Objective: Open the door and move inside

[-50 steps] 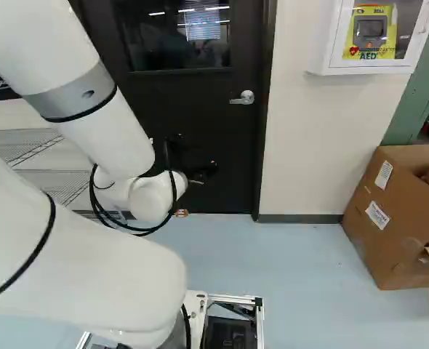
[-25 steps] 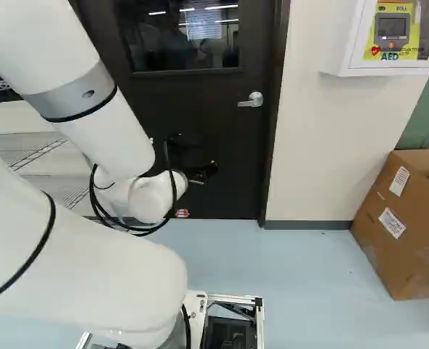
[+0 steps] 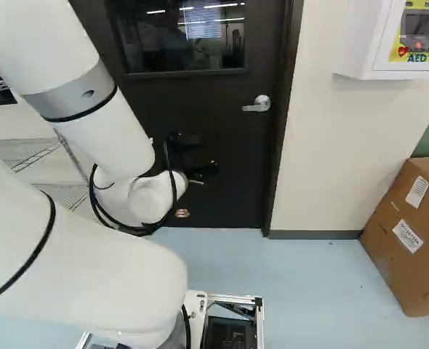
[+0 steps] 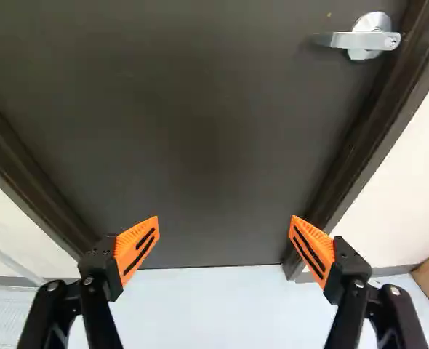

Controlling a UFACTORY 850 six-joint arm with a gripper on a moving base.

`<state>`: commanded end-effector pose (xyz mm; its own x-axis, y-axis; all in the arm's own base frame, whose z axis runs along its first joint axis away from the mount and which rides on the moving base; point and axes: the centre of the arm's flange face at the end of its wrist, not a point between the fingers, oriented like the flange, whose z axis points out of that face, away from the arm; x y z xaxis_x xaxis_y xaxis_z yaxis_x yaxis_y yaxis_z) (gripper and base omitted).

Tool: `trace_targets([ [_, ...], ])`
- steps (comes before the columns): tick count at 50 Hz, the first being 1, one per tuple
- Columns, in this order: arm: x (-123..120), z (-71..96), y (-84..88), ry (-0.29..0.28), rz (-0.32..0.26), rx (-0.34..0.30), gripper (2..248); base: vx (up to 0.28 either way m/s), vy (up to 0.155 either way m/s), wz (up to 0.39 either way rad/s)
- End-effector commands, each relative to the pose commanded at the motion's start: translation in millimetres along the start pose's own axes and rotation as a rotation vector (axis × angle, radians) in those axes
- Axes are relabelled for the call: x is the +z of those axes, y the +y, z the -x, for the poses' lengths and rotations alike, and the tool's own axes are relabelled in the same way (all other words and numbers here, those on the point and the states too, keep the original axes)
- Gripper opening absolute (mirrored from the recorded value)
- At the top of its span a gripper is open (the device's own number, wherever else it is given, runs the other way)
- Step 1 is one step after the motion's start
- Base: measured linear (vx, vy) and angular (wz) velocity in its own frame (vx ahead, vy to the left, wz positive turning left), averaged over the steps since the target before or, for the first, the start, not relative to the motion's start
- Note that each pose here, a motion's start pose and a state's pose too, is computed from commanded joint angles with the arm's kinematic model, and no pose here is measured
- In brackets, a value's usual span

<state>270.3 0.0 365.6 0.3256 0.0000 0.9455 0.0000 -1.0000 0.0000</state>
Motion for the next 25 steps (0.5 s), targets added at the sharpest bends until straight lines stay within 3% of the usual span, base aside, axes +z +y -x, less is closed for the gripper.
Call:
trace_targets([
  [17, 0.0, 0.0, 0.0, 0.0, 0.0, 0.0, 247, 0.157, 0.006, -0.012],
  [25, 0.0, 0.0, 0.0, 0.0, 0.0, 0.0, 247, 0.038, 0.0, -0.01],
])
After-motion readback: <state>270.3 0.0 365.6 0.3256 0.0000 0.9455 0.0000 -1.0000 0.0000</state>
